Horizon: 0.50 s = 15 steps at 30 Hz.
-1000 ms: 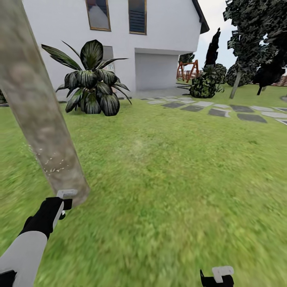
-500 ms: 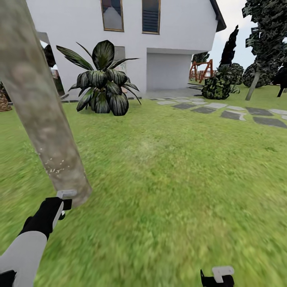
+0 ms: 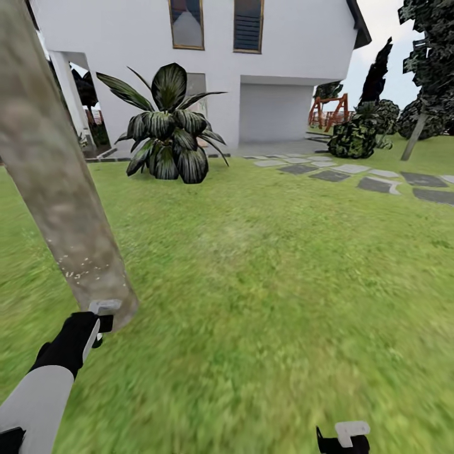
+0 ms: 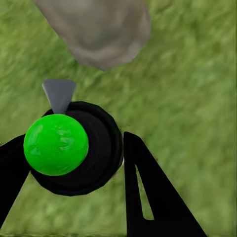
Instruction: In the garden, pick up the pesticide atomizer on the floor and spray pesticide onto both trees until each tree trunk is fully covered.
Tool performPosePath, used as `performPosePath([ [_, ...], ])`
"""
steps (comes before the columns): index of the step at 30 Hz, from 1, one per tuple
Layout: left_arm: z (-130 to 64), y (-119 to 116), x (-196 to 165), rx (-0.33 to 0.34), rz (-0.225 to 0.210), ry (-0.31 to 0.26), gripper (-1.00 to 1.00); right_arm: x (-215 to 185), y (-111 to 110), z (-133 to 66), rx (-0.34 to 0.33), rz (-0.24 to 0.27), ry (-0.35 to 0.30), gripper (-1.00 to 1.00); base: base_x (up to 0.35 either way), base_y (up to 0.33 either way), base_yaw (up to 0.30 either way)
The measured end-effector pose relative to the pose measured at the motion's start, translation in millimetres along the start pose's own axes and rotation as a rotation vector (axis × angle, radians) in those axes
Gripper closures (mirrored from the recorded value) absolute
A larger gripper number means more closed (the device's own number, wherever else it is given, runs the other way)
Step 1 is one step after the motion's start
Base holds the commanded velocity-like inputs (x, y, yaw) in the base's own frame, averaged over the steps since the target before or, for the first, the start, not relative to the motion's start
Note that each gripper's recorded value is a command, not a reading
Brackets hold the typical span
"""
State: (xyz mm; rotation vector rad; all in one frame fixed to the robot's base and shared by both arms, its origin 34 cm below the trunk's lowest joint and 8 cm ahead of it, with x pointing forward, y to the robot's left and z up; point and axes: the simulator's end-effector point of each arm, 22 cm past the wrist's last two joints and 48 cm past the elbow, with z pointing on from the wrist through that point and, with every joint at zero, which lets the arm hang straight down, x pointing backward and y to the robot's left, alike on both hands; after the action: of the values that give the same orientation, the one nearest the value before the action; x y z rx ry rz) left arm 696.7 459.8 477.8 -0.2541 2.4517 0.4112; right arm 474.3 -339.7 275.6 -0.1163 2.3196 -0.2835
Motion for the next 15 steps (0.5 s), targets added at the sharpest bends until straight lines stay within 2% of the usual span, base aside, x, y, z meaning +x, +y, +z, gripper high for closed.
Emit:
performPosePath([
  [4, 0.4, -2, 2, 0.002, -0.001, 0.004, 1.00, 0, 0, 0.0, 0.000, 0.000, 0.000, -1.00, 0.000, -0.199, 0.278],
  [9, 0.7, -3, 3, 0.001, 0.005, 0.008, 1.00, 0, 0, 0.0, 0.000, 0.000, 0.000, -1.00, 0.000, -0.013, 0.278],
  [11, 1.9, 4, 6, -0.005, 0.004, 0.020, 1.00, 0, -1, 0.1, 0.002, 0.000, 0.000, -1.00, 0.000, 0.000, 0.278],
  [15, 1.3, -9, 8, 0.020, 0.003, 0.028, 1.00, 0, -1, 0.0, 0.001, 0.000, 0.000, -1.00, 0.000, 0.000, 0.277],
])
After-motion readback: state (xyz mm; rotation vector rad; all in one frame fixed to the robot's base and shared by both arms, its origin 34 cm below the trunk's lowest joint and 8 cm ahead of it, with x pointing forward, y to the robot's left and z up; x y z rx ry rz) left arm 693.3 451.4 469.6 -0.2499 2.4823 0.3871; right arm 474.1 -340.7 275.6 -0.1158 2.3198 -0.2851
